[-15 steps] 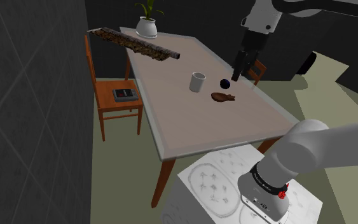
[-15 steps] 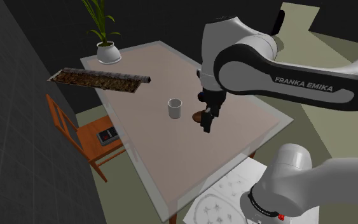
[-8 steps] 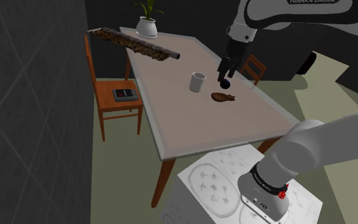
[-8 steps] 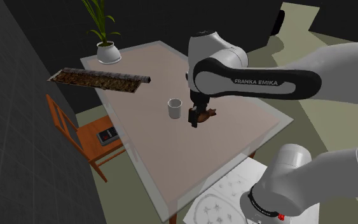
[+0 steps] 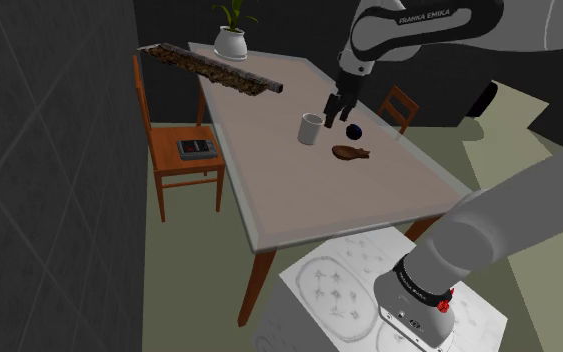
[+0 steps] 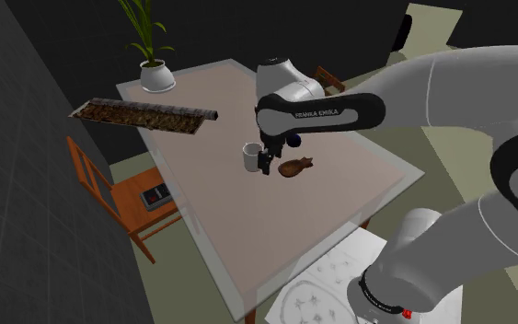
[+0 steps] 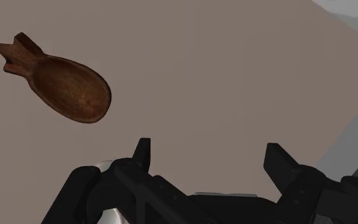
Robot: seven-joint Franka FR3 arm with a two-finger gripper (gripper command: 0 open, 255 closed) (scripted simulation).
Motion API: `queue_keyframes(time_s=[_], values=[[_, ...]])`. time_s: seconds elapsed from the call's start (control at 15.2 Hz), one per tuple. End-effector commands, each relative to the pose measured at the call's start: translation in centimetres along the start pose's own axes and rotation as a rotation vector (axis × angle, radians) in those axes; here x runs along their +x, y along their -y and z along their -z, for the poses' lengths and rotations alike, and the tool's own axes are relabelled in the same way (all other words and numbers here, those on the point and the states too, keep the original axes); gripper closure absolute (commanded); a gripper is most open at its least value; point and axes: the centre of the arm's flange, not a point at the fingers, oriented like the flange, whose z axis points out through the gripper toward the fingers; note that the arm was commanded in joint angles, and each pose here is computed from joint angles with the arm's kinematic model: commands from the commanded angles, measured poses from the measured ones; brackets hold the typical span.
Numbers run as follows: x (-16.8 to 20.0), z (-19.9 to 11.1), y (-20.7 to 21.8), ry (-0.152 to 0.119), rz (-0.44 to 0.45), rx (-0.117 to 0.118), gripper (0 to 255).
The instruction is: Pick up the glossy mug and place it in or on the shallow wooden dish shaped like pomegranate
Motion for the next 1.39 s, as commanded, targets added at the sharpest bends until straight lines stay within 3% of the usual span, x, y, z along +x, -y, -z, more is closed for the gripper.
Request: queue_keyframes(time_s=[0.0, 0.86, 1.32], values=[[2.1, -0.9, -0.9, -0.01, 0.003, -0.007, 0], [14.5, -7.9, -8.7, -0.062, 0.018, -0.045, 0], [14.8, -11.6, -8.9, -0.062, 0.018, -0.045, 0]])
